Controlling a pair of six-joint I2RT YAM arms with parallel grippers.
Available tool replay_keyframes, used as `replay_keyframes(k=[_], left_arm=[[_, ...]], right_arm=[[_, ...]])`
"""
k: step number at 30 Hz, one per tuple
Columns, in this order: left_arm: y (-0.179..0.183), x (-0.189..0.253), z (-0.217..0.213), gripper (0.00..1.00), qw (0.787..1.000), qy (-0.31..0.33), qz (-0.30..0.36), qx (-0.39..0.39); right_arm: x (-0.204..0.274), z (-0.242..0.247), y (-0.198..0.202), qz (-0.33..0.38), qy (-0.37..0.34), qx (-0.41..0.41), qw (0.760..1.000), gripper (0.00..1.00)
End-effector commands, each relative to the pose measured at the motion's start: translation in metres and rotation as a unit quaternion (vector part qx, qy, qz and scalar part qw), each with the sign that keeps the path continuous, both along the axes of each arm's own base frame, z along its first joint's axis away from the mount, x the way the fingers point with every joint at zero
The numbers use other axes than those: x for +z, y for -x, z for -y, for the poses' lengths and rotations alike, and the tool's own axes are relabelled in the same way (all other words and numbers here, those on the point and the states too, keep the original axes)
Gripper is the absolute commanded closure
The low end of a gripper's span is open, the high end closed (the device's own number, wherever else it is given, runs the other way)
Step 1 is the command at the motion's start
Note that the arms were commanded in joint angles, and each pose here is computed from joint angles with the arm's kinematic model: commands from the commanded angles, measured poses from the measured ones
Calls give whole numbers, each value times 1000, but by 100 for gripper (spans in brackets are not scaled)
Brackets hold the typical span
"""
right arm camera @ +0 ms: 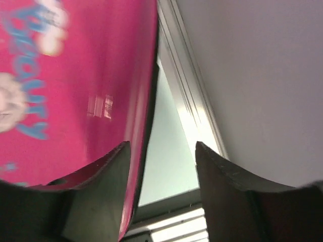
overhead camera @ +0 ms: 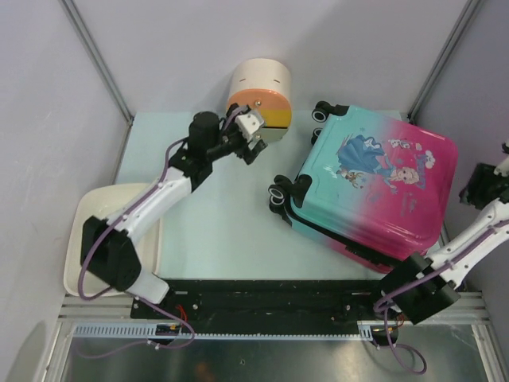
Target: Open, take out, and arrange the luggage
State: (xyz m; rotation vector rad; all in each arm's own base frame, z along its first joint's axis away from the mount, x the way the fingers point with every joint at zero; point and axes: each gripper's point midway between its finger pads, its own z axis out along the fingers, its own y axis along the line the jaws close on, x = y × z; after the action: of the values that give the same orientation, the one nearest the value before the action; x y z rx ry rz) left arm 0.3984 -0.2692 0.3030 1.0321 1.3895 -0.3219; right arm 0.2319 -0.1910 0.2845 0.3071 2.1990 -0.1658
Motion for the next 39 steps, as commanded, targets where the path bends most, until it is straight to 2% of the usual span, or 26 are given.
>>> replay_keyframes(k=[1,2,4,8,13,15,16,21,24,27,29,32,35,36,39], left_arm=[[-2,-37,23,12,988,-3,-151,15],[-7,-26,30,13,988,6,-150,18],[-9,-39,50,16,987,-16,-159,16],[13,-77,75,22,981,-68,-181,-10],[78,-128,90,29,963,-108,-233,-78],[111,-123,97,30,956,-100,-241,-130],[125,-134,94,31,952,-110,-251,-139],[186,-130,99,35,944,-122,-238,-195],[212,-136,99,35,936,-126,-249,-214],[235,-140,94,35,925,-113,-288,-222],[240,-148,85,33,922,-115,-301,-214],[235,-151,69,25,932,-114,-295,-177],[224,-156,51,18,931,-86,-329,-135],[207,-156,40,17,930,-63,-348,-99],[185,-159,23,16,928,-25,-367,-59]], right_arm=[[-42,30,28,-69,-9,-12,998,54],[-57,34,30,-83,-27,-14,996,58],[-76,37,34,-103,-42,-12,994,67],[-108,26,30,-129,-75,13,989,69],[-141,-2,10,-156,-77,80,982,72],[-152,-10,-1,-158,-78,105,979,73],[-154,-16,-8,-160,-76,123,977,74],[-163,-16,-31,-137,-68,167,974,77],[-173,-27,-43,-142,-66,210,965,78],[-178,-52,-64,-135,-73,251,956,79],[-182,-80,-80,-135,-73,291,945,79],[-184,-110,-103,-124,-75,317,937,79],[-185,-154,-129,-114,-65,362,923,79],[-181,-172,-143,-101,-50,384,917,78],[-186,-197,-168,-91,-54,395,913,78]])
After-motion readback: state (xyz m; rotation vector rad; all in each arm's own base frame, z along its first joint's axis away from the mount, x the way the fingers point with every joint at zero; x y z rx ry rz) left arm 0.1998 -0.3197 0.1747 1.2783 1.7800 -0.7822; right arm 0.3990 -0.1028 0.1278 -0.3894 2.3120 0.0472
